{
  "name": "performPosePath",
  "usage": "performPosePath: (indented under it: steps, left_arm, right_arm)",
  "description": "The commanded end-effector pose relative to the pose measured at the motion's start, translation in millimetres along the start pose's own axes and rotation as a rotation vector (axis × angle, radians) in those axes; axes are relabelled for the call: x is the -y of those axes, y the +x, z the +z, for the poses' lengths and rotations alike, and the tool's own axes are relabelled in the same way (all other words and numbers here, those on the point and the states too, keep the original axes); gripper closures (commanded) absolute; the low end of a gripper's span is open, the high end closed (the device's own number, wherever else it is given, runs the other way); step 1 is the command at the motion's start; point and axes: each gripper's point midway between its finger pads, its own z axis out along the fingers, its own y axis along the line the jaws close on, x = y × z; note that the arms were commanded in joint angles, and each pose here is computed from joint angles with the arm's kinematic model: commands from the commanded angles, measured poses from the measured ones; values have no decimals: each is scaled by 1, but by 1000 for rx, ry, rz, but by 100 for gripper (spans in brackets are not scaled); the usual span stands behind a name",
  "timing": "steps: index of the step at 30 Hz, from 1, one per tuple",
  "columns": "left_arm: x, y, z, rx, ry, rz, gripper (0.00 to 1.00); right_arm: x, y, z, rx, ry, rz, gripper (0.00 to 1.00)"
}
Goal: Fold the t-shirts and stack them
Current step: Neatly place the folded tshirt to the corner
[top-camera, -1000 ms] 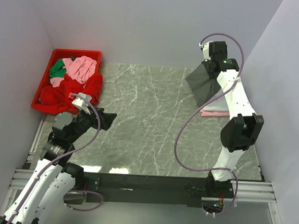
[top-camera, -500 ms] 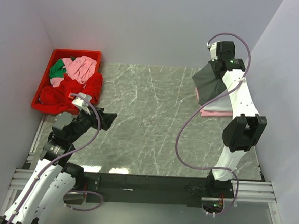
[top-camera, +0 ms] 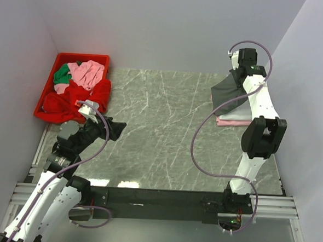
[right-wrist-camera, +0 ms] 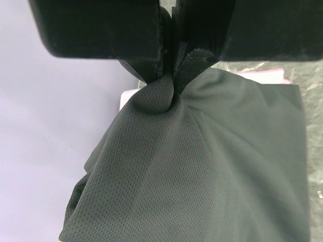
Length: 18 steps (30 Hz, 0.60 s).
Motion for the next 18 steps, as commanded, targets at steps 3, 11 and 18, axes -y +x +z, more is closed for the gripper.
performPosePath:
  steps: [3,11,18]
  left_arm:
    - [5,-14,-1,33,13,23,18]
    - [4,-12,1,24,13,20,18]
    - [4,-11,1,19,9,19,18]
  right_arm:
    - [18,-3,18,30,35,33,100]
    - [29,9,35,11,56,50,100]
    - [39,22,52,-14,82,69,100]
